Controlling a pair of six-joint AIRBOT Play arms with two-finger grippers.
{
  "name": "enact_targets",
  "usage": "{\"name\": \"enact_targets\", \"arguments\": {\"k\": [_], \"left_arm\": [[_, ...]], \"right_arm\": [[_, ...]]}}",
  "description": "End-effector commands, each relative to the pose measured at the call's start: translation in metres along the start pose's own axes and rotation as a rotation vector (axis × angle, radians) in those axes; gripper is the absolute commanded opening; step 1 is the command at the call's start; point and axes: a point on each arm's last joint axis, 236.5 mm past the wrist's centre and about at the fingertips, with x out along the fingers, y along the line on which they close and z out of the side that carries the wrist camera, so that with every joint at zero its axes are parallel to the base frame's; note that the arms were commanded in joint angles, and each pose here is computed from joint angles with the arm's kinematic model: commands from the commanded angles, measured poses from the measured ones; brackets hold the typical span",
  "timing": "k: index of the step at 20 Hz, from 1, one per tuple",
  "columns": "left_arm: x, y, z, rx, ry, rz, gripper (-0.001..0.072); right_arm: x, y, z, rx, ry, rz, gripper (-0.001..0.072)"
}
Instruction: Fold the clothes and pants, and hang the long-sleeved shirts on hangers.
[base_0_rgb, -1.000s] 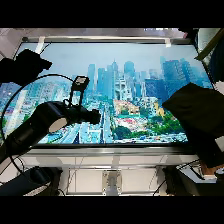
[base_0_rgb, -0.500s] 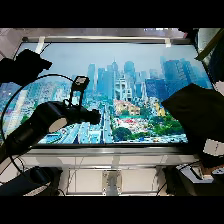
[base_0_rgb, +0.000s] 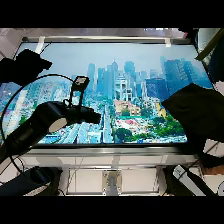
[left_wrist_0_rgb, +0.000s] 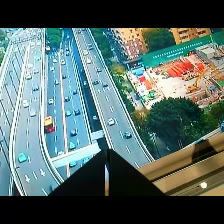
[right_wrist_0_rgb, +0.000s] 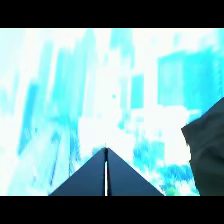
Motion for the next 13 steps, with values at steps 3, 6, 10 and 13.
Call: {"name": "enact_targets", "arguments": {"k": [3, 6, 10, 13], "left_arm": [[0.000, 0.000, -0.002, -0.001, 0.009, 0.001, 0.0013], [0.000, 0.000, -0.002, -0.002, 0.008, 0.001, 0.0013], [0.000, 0.000, -0.002, -0.002, 0.008, 0.001, 0.0013], [0.000, 0.000, -0.002, -0.001, 0.009, 0.000, 0.0013]], "right_arm": [[0.036, 0.031, -0.030, -0.175, 0.173, 0.013, 0.0016], [0.037, 0.035, -0.031, -0.193, 0.174, 0.022, 0.0017], [0.038, 0.034, -0.031, -0.191, 0.180, 0.024, 0.0016], [0.038, 0.034, -0.031, -0.191, 0.179, 0.024, 0.0017]]}}
